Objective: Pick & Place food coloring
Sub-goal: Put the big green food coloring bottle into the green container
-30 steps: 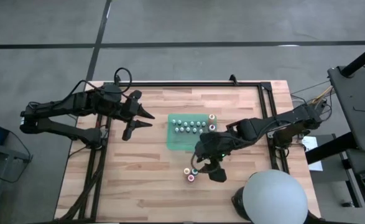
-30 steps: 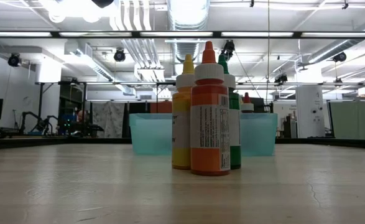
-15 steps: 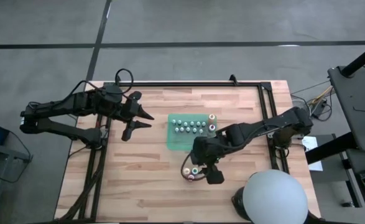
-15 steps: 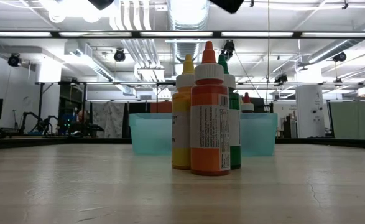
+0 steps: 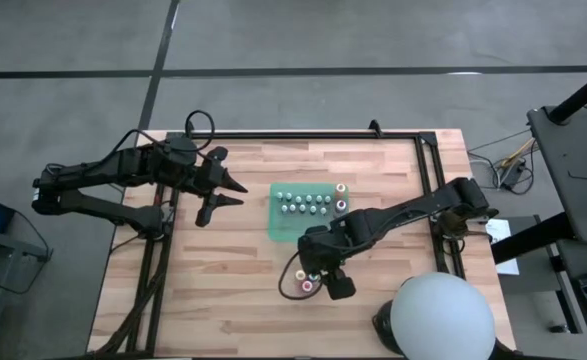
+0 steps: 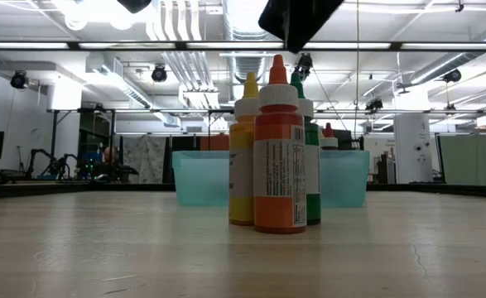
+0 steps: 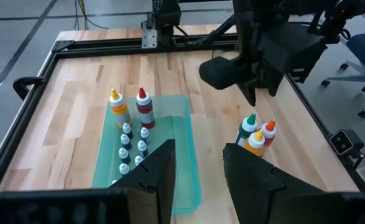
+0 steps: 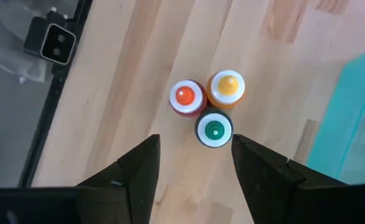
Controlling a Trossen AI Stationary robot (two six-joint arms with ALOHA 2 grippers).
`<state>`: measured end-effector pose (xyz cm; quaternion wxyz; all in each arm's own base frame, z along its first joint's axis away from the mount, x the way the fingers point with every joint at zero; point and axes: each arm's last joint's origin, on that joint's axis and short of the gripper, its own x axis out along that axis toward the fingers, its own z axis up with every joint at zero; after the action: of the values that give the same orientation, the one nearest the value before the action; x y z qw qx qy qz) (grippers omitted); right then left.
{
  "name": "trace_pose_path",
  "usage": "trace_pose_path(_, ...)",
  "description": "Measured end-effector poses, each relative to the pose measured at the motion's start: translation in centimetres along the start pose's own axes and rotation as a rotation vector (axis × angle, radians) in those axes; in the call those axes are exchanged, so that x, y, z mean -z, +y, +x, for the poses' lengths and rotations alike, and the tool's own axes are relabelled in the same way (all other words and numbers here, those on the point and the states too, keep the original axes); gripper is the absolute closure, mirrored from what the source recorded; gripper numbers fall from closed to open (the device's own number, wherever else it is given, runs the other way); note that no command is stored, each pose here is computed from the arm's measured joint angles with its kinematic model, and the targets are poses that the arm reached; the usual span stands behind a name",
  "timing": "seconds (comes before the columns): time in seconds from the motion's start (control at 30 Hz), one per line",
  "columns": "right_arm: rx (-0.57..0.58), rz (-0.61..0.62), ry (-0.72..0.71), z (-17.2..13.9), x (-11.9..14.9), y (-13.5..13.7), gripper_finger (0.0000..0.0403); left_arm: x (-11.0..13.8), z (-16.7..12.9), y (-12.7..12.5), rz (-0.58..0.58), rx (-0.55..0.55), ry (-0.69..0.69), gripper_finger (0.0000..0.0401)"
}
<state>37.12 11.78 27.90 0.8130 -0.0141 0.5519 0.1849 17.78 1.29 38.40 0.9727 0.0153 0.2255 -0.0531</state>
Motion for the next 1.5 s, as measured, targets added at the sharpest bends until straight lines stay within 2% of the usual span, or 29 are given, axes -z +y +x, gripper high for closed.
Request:
trace_pose_path(0.27, 0.005, 0.017, 0.039, -0.2, 0.1, 0.0, 0.0211, 0.0, 0.0, 0.0, 0.000, 0.000, 0.000, 0.0293)
trace_pose_path(0.63, 0.018, -0.008, 0.111, -0.9, -2.2, -0.5, 0.0211, 0.0, 0.0, 0.0, -0.001, 0.000, 0.000, 0.0293)
trace_pose_path(0.9, 0.034, -0.033, 0.167, 0.8, -3.3, -0.9, 0.0211, 0.0, 0.0, 0.0, -0.008, 0.000, 0.000, 0.0293)
trace_pose_path(1.5, 0.033, -0.023, 0.225, 3.7, -2.2, -1.5, 0.0211, 0.1, 0.0, 0.0, -0.010, 0.001, 0.014, 0.0293)
